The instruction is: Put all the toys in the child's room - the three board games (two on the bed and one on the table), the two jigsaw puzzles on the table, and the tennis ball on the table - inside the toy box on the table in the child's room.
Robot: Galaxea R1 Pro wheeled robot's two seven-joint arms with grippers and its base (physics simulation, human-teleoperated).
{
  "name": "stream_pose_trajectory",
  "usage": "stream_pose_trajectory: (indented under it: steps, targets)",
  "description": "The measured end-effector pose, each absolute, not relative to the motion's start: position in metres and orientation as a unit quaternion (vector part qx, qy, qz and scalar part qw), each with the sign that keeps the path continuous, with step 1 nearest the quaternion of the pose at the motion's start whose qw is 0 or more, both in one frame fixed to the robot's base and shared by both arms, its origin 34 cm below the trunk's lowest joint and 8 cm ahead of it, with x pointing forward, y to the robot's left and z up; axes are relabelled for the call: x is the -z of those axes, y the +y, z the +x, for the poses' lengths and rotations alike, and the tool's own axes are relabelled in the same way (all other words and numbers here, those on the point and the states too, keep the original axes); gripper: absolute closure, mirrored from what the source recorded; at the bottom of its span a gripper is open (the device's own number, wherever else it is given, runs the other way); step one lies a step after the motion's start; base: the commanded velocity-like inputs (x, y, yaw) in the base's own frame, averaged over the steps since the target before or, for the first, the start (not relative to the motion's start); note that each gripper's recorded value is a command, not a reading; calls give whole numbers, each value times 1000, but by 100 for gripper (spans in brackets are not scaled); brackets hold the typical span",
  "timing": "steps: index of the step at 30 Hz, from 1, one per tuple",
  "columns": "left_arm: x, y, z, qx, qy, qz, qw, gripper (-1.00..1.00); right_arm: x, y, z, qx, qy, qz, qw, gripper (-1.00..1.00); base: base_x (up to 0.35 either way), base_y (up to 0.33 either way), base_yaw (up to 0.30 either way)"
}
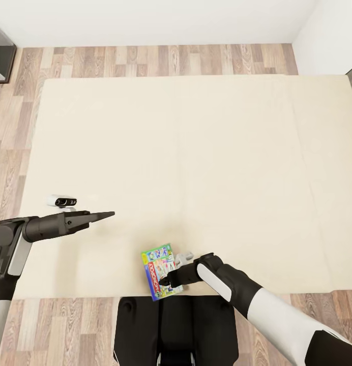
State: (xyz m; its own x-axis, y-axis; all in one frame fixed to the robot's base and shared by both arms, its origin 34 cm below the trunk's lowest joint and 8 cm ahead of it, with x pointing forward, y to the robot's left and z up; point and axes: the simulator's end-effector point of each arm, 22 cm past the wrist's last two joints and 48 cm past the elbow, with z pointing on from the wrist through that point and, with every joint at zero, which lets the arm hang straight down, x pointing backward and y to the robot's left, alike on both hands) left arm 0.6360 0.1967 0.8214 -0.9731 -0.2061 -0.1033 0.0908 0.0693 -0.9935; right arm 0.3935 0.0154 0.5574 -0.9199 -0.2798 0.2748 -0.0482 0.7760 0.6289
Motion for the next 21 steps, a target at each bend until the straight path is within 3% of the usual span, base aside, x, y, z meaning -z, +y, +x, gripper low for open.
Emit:
stream_pose_trajectory:
  steps: [21]
  targets:
    - [-821, 197, 636, 681, 723, -40, 109, -100, -557, 15, 394, 323, -925, 89, 179, -100, 0, 46, 0]
